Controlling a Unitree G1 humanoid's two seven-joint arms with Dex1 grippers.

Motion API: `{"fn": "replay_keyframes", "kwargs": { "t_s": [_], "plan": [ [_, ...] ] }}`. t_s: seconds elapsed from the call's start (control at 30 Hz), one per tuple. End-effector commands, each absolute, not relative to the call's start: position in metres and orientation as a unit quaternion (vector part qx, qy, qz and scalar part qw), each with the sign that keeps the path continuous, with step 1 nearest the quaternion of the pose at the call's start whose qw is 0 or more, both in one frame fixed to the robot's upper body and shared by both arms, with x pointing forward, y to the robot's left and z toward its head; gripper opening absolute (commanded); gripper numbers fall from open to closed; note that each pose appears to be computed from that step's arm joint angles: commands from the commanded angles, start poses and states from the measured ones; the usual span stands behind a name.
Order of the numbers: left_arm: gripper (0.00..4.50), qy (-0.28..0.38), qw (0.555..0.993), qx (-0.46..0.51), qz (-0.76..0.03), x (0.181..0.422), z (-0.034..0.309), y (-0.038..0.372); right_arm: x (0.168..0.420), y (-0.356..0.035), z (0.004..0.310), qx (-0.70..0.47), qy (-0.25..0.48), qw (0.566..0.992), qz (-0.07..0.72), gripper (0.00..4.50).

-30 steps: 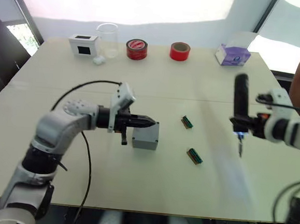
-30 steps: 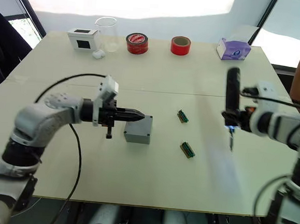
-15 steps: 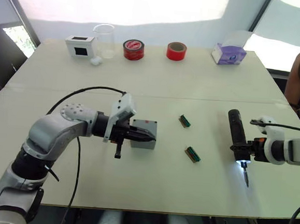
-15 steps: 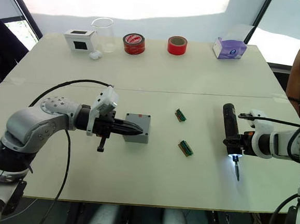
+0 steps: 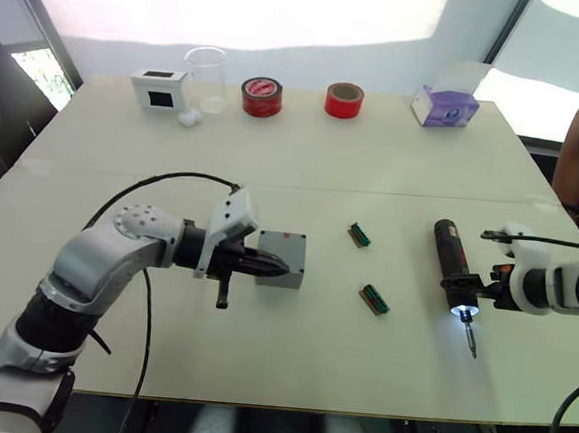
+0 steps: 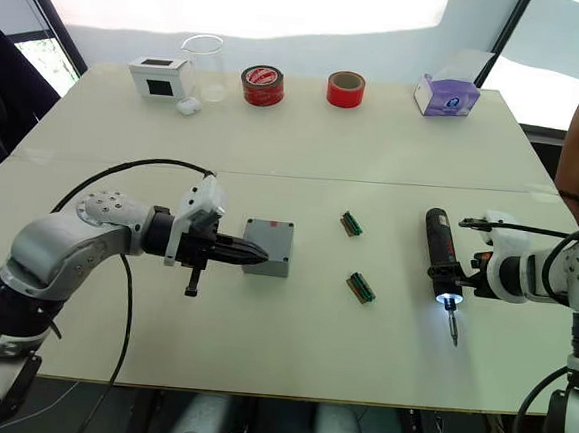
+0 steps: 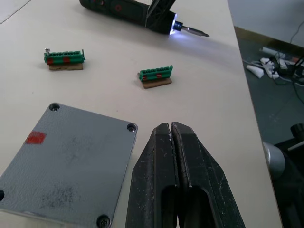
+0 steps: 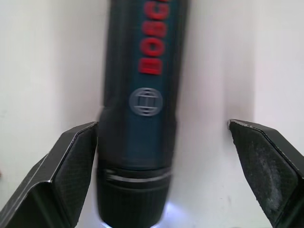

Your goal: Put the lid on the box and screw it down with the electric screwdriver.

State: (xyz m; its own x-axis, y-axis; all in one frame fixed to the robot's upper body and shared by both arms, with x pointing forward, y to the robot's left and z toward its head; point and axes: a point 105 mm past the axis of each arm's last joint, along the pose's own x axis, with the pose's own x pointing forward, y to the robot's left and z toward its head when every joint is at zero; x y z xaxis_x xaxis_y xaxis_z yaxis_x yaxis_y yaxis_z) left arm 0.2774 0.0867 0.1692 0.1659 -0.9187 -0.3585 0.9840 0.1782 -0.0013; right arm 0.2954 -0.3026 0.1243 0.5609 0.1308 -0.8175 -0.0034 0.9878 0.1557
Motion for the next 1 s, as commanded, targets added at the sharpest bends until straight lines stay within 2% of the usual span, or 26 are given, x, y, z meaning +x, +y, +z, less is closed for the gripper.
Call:
{"fn": "replay_keyframes", "kwargs": {
  "t_s": [0.03, 0.13, 0.2, 0.27, 0.33, 0.4, 0.47, 0.53, 0.7, 0.87, 1.0],
  "plan": [
    [0.0, 0.104, 0.806, 0.119, -0.571, 0.302, 0.198, 0.119, 0.311, -0.3, 0.173, 0.085, 0.394, 0.913, 0.062, 4.44],
    [0.0, 0.098, 0.82, 0.104, -0.554, 0.308, 0.206, 0.133, 0.322, -0.288, 0.207, 0.118, 0.345, 0.925, 0.106, 4.44],
    [0.0, 0.102, 0.828, 0.103, -0.541, 0.313, 0.205, 0.141, 0.326, -0.283, 0.227, 0.093, 0.317, 0.937, 0.112, 4.44],
    [0.0, 0.131, 0.846, 0.116, -0.503, 0.324, 0.184, 0.158, 0.342, -0.238, 0.273, 0.012, 0.166, 0.967, 0.196, 4.44],
    [0.0, 0.144, 0.85, 0.119, -0.493, 0.326, 0.172, 0.161, 0.336, -0.202, 0.277, -0.028, 0.102, 0.959, 0.265, 4.44],
    [0.0, 0.15, 0.846, 0.12, -0.497, 0.324, 0.165, 0.157, 0.327, -0.182, 0.249, -0.033, 0.145, 0.941, 0.302, 4.44],
    [0.0, 0.162, 0.856, 0.136, -0.472, 0.329, 0.148, 0.159, 0.316, -0.145, 0.221, -0.048, 0.134, 0.918, 0.371, 4.44],
    [0.0, 0.168, 0.862, 0.144, -0.455, 0.332, 0.138, 0.16, 0.303, -0.127, 0.206, -0.039, 0.128, 0.901, 0.413, 4.44],
    [0.0, 0.166, 0.855, 0.126, -0.475, 0.322, 0.132, 0.144, 0.287, -0.111, 0.175, -0.086, 0.142, 0.878, 0.449, 4.44],
    [0.0, 0.164, 0.836, 0.141, -0.504, 0.313, 0.127, 0.126, 0.265, -0.098, 0.138, -0.133, 0.185, 0.827, 0.514, 4.44],
    [0.0, 0.159, 0.836, 0.144, -0.506, 0.317, 0.129, 0.12, 0.265, -0.096, 0.129, -0.128, 0.2, 0.819, 0.523, 4.44]
  ]
}}
